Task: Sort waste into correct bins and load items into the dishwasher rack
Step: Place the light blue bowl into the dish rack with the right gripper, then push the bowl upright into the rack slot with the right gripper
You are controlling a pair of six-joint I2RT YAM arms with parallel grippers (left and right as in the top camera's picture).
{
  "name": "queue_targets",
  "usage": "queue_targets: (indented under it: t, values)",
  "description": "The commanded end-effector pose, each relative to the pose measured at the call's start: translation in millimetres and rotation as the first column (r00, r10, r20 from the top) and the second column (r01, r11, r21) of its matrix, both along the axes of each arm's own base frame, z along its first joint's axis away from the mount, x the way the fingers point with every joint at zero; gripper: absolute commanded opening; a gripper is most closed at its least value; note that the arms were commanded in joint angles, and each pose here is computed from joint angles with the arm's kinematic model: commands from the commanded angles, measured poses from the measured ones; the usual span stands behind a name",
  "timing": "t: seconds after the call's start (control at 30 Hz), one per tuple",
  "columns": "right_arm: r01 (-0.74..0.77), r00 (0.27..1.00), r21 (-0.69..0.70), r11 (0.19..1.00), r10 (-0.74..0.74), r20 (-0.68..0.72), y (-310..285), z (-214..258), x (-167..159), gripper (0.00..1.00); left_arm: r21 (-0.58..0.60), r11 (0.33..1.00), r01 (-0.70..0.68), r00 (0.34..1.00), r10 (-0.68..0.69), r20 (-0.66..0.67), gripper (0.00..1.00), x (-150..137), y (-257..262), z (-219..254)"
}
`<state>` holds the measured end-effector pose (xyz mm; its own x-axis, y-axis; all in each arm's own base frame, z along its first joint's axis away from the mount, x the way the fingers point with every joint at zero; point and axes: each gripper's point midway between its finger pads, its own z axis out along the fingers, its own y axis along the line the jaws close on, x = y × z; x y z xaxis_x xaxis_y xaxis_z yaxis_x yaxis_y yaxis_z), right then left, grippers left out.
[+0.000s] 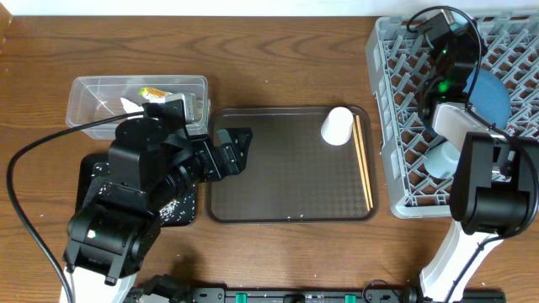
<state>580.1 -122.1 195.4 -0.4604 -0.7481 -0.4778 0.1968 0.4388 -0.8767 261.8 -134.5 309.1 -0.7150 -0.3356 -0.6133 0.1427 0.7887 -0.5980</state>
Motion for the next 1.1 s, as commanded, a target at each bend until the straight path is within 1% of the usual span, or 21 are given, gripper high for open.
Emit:
queue_targets:
  t: [0.0, 0.17, 0.23, 0.33, 0.47, 0.53, 0.6, 0.63, 0.73, 0.8, 0.83, 0.9, 0.93, 1.07]
  values:
    - [-0.091, 0.996, -0.018, 0.996, 0.091, -0.014, 11.3, -12.3, 11.5, 0.01, -0.010, 1.000, 0.008, 1.000, -0.008, 0.015, 0.98, -0.3, -0.8, 7.2]
    - [-0.095, 0.995, -0.168, 0.981, 0.091, -0.033, 8.7, -27.7, 23.5, 0.01, -0.010, 1.000, 0.008, 1.000, -0.008, 0.015, 0.98, -0.3, -0.8, 7.2]
    - [-0.085, 0.996, -0.216, 0.973, 0.086, -0.008, 9.7, -29.0, 28.4, 0.01, -0.010, 1.000, 0.008, 1.000, -0.008, 0.015, 0.98, -0.3, -0.8, 7.2]
    - [-0.033, 0.998, -0.216, 0.976, 0.044, 0.044, 8.0, -26.3, 29.8, 0.01, -0.010, 1.000, 0.008, 1.000, -0.008, 0.015, 0.98, -0.3, -0.9, 7.2]
    - [-0.031, 0.997, -0.178, 0.984, 0.044, 0.068, 11.7, -25.9, 30.4, 0.01, -0.010, 1.000, 0.008, 1.000, -0.008, 0.015, 0.98, -0.3, -0.8, 7.2]
    - [-0.034, 0.997, -0.177, 0.984, 0.046, 0.064, 14.5, -26.8, 30.8, 0.01, -0.010, 1.000, 0.008, 1.000, -0.008, 0.015, 0.98, -0.3, -0.8, 7.2]
    - [-0.046, 0.998, -0.174, 0.984, 0.052, 0.032, 18.5, -34.3, 32.1, 0.01, -0.010, 1.000, 0.008, 1.000, -0.008, 0.015, 0.98, -0.3, -0.8, 7.2]
    - [-0.049, 0.999, -0.172, 0.984, 0.052, 0.012, 20.8, -38.9, 32.5, 0.04, -0.010, 1.000, 0.008, 1.000, -0.008, 0.015, 0.98, -0.3, -0.8, 7.2]
    - [-0.036, 0.999, -0.167, 0.985, 0.031, -0.035, 26.5, -49.7, 31.4, 0.38, -0.010, 1.000, 0.008, 1.000, -0.008, 0.015, 0.98, -0.3, -0.8, 7.2]
    - [-0.022, 0.999, -0.160, 0.987, 0.016, -0.037, 30.7, -51.2, 30.3, 0.55, -0.010, 1.000, 0.008, 1.000, -0.008, 0.015, 0.98, -0.3, -0.8, 7.2]
    - [-0.018, 0.999, -0.158, 0.987, 0.013, -0.037, 33.5, -51.4, 30.1, 0.60, -0.010, 1.000, 0.008, 1.000, -0.008, 0.015, 0.98, -0.3, -0.9, 7.2]
    - [-0.011, 0.999, -0.158, 0.987, 0.004, -0.041, 40.5, -52.2, 29.3, 0.66, -0.010, 1.000, 0.008, 1.000, -0.008, 0.015, 0.98, -0.3, -0.9, 7.2]
    - [-0.009, 0.999, -0.159, 0.987, 0.003, -0.040, 44.0, -51.7, 29.1, 0.68, -0.010, 1.000, 0.008, 1.000, -0.008, 0.015, 0.98, -0.3, -0.8, 7.2]
    - [0.016, 0.999, -0.160, 0.987, -0.023, -0.040, 55.1, -51.1, 26.4, 0.70, -0.010, 1.000, 0.008, 1.000, -0.008, 0.015, 0.98, -0.3, -0.9, 7.2]
